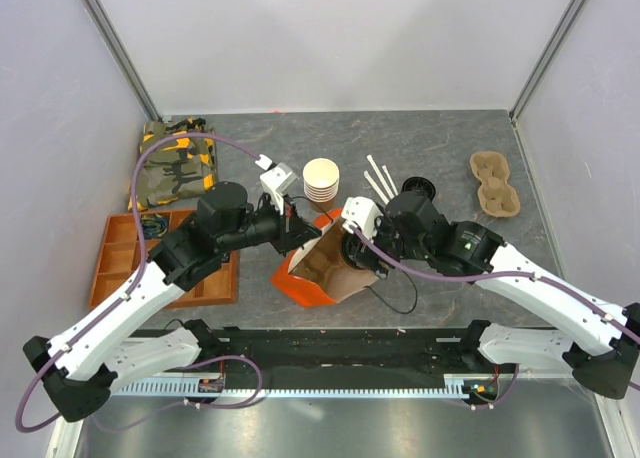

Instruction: Pack the takeout coffee

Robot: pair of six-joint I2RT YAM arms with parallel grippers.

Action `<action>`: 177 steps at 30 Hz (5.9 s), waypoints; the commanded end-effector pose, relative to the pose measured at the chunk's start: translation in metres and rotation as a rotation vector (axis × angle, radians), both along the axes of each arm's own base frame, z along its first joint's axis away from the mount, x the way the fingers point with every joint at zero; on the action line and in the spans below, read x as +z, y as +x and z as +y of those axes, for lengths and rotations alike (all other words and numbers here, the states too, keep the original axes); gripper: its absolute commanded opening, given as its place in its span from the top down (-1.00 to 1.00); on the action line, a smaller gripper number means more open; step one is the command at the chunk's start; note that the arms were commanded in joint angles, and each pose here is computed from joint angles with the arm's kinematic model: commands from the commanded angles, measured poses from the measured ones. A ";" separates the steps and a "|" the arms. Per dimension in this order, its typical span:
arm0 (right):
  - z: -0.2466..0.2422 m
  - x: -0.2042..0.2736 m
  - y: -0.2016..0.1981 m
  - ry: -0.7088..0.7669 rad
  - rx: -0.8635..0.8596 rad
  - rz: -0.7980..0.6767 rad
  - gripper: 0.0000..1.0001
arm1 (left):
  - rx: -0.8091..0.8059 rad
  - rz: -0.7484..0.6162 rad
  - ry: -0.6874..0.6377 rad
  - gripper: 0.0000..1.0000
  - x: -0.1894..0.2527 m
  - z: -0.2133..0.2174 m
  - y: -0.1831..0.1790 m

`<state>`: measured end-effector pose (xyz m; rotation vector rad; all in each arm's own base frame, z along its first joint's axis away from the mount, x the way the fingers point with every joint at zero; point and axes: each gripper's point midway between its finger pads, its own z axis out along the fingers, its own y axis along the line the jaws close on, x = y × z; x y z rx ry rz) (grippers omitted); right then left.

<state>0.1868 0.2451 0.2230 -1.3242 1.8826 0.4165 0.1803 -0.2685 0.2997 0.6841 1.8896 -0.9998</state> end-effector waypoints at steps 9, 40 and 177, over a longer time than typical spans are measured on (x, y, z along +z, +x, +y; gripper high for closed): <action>0.022 0.042 0.029 0.136 -0.084 -0.126 0.45 | -0.195 -0.076 -0.036 0.96 -0.004 -0.015 -0.022; 0.027 0.018 0.040 0.285 -0.262 -0.068 0.46 | -0.117 -0.057 -0.114 0.96 0.014 -0.021 -0.009; 0.112 0.004 0.086 0.346 -0.162 -0.081 0.51 | -0.200 0.439 -0.387 0.96 -0.047 0.081 0.044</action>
